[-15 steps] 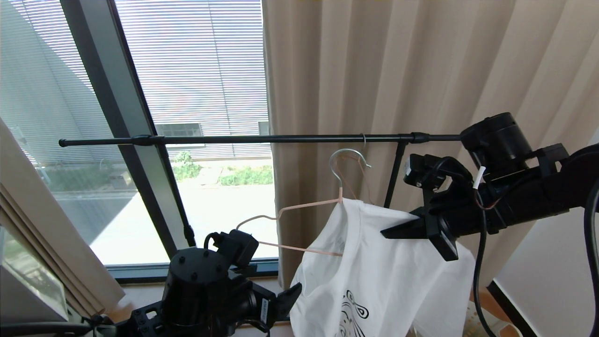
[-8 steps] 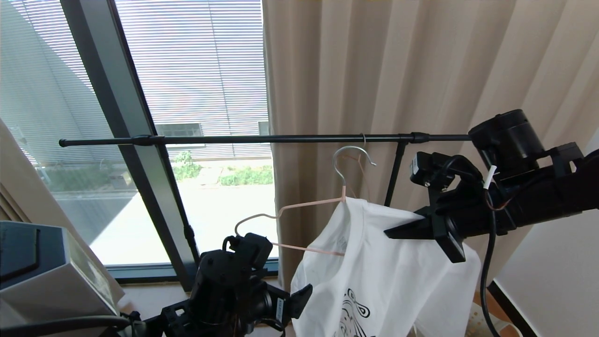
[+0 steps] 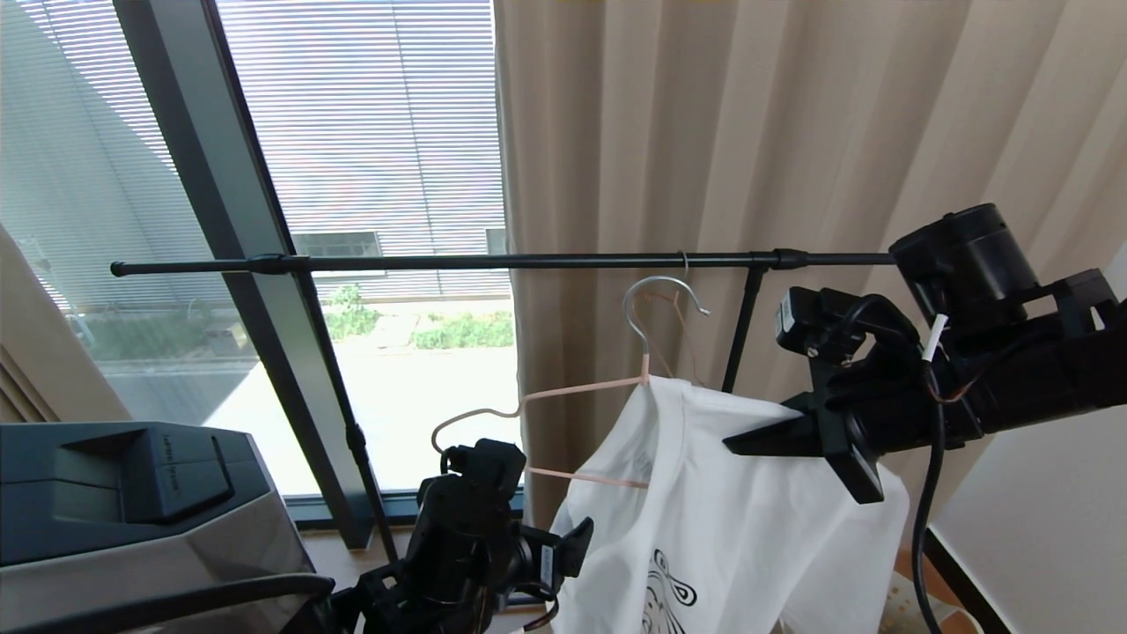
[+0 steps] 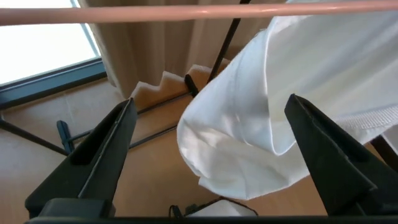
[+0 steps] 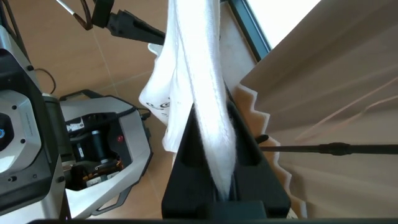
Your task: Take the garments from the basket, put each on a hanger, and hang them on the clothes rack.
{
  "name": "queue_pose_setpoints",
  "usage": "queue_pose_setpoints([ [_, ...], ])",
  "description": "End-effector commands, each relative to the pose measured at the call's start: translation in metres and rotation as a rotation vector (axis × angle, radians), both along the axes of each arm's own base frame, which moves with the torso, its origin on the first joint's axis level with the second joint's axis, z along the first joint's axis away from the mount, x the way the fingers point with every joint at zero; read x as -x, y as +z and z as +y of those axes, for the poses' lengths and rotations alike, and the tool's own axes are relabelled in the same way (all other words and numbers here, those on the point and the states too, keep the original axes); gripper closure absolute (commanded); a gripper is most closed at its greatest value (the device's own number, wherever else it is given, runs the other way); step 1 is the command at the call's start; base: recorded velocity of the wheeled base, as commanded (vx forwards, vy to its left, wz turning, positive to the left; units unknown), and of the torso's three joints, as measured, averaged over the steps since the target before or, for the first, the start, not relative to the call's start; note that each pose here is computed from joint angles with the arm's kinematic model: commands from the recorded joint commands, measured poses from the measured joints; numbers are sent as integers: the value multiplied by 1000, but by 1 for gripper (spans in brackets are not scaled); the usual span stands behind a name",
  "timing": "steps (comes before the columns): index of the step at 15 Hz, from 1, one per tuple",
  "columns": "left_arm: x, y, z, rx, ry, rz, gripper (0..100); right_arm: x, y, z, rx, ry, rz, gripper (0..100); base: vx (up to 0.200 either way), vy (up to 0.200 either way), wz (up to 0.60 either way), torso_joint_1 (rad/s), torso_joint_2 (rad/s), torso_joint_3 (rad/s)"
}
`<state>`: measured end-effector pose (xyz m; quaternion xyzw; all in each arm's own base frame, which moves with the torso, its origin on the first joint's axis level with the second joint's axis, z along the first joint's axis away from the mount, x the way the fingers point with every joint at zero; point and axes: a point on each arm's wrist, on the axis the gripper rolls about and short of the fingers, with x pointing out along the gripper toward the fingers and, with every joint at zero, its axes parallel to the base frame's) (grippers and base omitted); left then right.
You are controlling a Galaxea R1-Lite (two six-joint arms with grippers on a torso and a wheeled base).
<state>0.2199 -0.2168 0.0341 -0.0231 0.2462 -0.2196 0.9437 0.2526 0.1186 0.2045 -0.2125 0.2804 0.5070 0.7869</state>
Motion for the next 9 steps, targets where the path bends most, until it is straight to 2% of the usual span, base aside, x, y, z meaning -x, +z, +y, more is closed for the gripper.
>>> queue_pose_setpoints([
  [1, -1, -11, -1, -23, 1, 23, 0, 1, 1, 0, -2, 2, -5, 100, 0, 0, 0, 0, 0, 0],
  [6, 0, -14, 0, -48, 19, 20, 0, 0, 1, -1, -3, -1, -6, 100, 0, 0, 0, 0, 0, 0],
  [7, 0, -14, 0, -51, 24, 13, 100, -1, 1, -1, -3, -4, -7, 100, 0, 0, 0, 0, 0, 0],
  [9, 1, -13, 1, -57, 21, 12, 100, -4, 0, -3, -2, -16, -5, 100, 0, 0, 0, 0, 0, 0],
])
